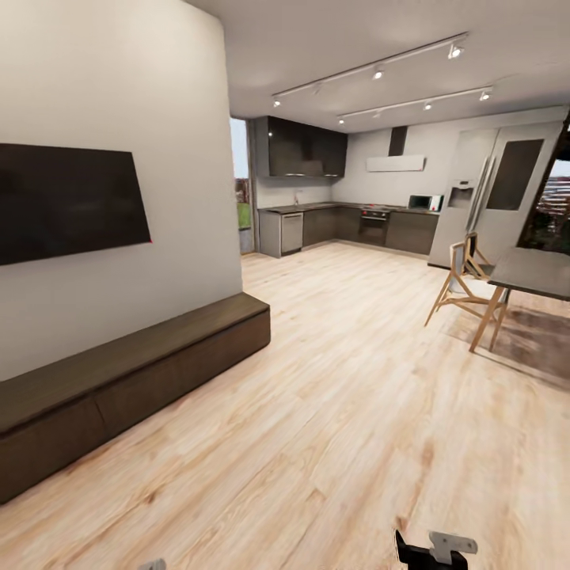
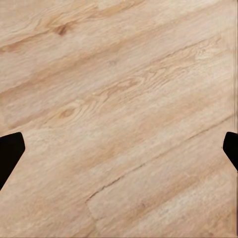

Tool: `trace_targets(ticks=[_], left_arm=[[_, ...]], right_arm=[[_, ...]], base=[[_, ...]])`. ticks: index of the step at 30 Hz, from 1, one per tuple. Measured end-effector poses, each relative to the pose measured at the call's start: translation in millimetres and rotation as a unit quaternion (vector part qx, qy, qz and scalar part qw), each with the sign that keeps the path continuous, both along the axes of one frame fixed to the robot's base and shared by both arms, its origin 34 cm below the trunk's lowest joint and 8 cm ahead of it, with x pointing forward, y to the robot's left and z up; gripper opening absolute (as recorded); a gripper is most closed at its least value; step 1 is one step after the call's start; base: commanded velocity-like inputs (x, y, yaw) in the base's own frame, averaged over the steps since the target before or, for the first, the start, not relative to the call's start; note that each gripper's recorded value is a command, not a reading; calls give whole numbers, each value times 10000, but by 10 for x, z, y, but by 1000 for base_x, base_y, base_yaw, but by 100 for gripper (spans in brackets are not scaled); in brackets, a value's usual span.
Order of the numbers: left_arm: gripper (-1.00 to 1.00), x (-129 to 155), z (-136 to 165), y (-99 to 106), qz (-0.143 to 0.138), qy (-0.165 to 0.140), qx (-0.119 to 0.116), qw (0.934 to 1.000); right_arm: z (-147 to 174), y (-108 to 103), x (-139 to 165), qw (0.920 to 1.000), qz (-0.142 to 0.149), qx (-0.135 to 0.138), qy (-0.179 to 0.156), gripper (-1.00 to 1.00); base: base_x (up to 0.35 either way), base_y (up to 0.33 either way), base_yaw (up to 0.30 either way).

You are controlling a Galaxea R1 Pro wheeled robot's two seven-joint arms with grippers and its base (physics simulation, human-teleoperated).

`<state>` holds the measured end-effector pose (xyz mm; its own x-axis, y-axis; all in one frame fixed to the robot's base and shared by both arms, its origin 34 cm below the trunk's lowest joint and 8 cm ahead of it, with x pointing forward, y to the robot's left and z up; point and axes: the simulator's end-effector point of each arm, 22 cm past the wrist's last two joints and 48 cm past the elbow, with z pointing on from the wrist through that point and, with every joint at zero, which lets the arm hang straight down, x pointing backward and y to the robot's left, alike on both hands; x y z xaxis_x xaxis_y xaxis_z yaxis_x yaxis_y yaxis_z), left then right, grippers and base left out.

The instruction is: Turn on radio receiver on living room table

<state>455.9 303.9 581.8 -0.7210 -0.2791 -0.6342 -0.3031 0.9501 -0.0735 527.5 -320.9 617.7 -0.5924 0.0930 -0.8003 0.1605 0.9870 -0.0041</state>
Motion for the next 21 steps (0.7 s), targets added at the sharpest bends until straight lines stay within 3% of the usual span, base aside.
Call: trace_targets(ticks=[14, 21], left_arm=[[100, -3, -4, -10, 0, 6, -9, 10000], [100, -5, -5, -12, 1, 10, -12, 10000]], right_arm=[[0, 0, 0, 10000, -5, 6, -1, 100], [0, 0, 0, 10000, -6, 7, -1, 100]], base=[[8, 0, -300], [281, 0, -300]])
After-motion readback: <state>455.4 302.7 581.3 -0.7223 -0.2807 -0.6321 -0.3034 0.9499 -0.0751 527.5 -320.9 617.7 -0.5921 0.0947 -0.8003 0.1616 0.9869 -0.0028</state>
